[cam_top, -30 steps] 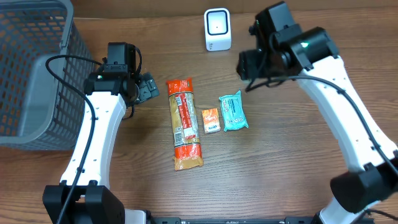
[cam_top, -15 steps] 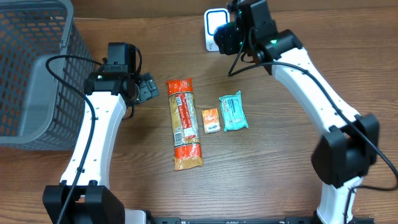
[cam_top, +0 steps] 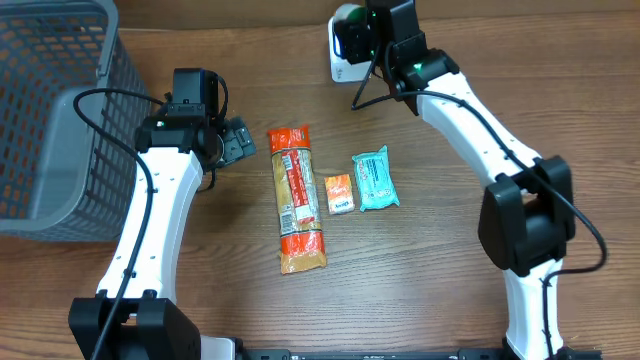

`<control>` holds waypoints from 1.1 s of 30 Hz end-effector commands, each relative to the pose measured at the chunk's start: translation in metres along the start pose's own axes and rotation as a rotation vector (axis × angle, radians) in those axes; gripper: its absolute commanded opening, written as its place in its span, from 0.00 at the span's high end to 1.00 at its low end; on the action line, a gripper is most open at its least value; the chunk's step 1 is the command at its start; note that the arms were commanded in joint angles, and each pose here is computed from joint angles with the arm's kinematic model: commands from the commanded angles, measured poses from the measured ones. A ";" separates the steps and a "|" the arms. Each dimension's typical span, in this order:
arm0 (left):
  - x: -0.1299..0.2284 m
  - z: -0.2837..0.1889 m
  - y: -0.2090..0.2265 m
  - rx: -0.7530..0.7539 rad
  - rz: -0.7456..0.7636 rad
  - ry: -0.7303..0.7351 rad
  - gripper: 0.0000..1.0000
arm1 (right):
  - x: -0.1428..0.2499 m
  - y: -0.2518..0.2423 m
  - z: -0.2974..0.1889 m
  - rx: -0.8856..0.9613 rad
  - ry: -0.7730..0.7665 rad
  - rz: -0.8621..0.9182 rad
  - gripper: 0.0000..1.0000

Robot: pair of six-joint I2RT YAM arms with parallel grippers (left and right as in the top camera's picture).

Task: Scan the item barcode
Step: 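Lift the green-lidded jar and carry it up toward the white scanner, then hold the jar in front of the scanner window with the right gripper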

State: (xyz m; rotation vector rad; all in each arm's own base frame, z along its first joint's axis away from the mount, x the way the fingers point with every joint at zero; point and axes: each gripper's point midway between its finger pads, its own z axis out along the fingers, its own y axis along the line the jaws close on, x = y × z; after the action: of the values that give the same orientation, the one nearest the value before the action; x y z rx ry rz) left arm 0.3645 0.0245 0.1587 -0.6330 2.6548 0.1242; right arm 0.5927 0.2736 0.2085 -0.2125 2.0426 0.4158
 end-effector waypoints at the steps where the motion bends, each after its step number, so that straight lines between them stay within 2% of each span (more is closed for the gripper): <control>1: -0.001 0.001 0.002 -0.012 0.011 -0.003 0.00 | 0.006 -0.004 0.026 0.007 -0.041 -0.004 0.80; 7: -0.001 0.001 0.002 -0.012 0.011 -0.003 0.00 | 0.012 -0.010 0.049 0.009 -0.112 0.028 0.80; 15: -0.001 0.001 0.002 -0.012 0.011 -0.003 0.00 | -0.020 -0.002 0.044 -0.024 -0.252 0.029 0.80; 19: -0.001 0.001 0.002 -0.012 0.011 -0.003 0.00 | -0.027 -0.012 0.043 0.030 -0.288 0.037 0.80; 33: -0.001 0.001 0.002 -0.012 0.011 -0.003 0.00 | -0.026 -0.019 0.057 0.054 -0.393 0.012 0.79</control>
State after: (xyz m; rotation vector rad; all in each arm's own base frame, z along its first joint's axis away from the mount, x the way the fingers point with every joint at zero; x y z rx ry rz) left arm 0.3644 0.0244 0.1587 -0.6330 2.6553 0.1239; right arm 0.6504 0.2770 0.2049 -0.0875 1.7048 0.3870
